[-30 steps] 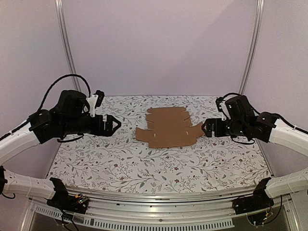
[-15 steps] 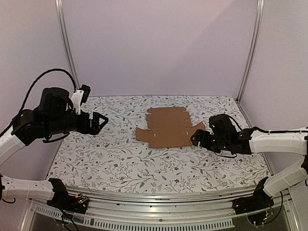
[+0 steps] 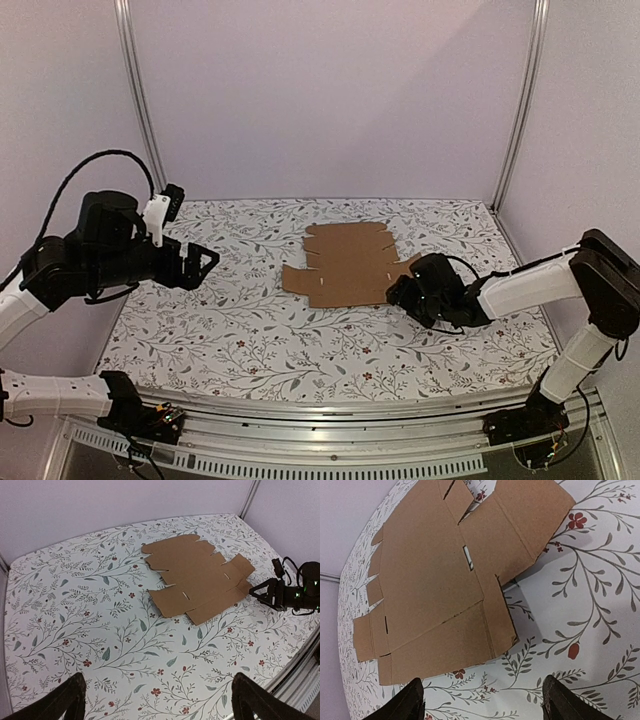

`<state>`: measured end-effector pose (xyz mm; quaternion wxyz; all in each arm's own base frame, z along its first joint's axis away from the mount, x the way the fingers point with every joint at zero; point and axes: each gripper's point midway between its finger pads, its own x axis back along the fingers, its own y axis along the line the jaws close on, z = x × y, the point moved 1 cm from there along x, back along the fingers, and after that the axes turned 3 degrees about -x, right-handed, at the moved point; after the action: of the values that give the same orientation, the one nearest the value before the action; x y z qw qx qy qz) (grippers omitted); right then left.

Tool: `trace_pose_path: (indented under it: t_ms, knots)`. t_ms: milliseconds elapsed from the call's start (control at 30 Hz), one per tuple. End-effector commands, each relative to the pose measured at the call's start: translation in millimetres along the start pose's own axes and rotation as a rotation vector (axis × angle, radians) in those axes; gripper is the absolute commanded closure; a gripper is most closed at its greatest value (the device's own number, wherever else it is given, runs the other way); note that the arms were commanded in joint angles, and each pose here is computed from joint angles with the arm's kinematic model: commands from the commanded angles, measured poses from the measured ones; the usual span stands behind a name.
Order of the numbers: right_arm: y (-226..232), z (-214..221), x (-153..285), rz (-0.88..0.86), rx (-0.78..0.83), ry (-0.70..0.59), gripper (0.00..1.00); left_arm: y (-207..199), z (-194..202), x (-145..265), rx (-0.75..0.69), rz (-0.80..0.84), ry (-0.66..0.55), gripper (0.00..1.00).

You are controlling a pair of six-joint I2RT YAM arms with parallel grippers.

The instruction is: Fold the paper box

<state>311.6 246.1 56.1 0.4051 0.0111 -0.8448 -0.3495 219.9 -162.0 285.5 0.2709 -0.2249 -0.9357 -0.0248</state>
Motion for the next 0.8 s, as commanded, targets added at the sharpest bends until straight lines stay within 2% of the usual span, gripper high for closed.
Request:
trace_pose_path:
  t_ms: [0, 200, 333, 433, 567, 767]
  knots:
    - [8.2, -9.6, -11.7, -0.011, -0.052, -0.068, 0.23, 0.9, 9.1, -1.8, 0.001, 0.012, 0.018, 0.00]
    - [3.8, -4.7, -30.1, -0.003, -0.082, -0.075, 0.28, 3.2, 10.5, -1.2, 0.002, 0.005, 0.018, 0.00]
    - [0.6, -2.3, -41.0, -0.012, -0.108, -0.071, 0.37, 4.4, 11.0, -2.5, 0.000, 0.004, 0.022, 0.01]
    - [-3.9, -1.6, -45.0, -0.005, -0.114, -0.074, 0.48, 5.0, 12.1, -3.3, 0.000, 0.004, 0.027, 0.00]
    - [-10.9, -2.6, -45.1, 0.010, -0.113, -0.089, 0.53, 6.1, 12.5, -4.1, 0.002, 0.001, 0.030, 0.00]
    - [-15.4, -5.1, -41.7, 0.015, -0.110, -0.108, 0.69, 7.9, 12.8, -5.3, 0.008, -0.003, 0.035, 0.00]
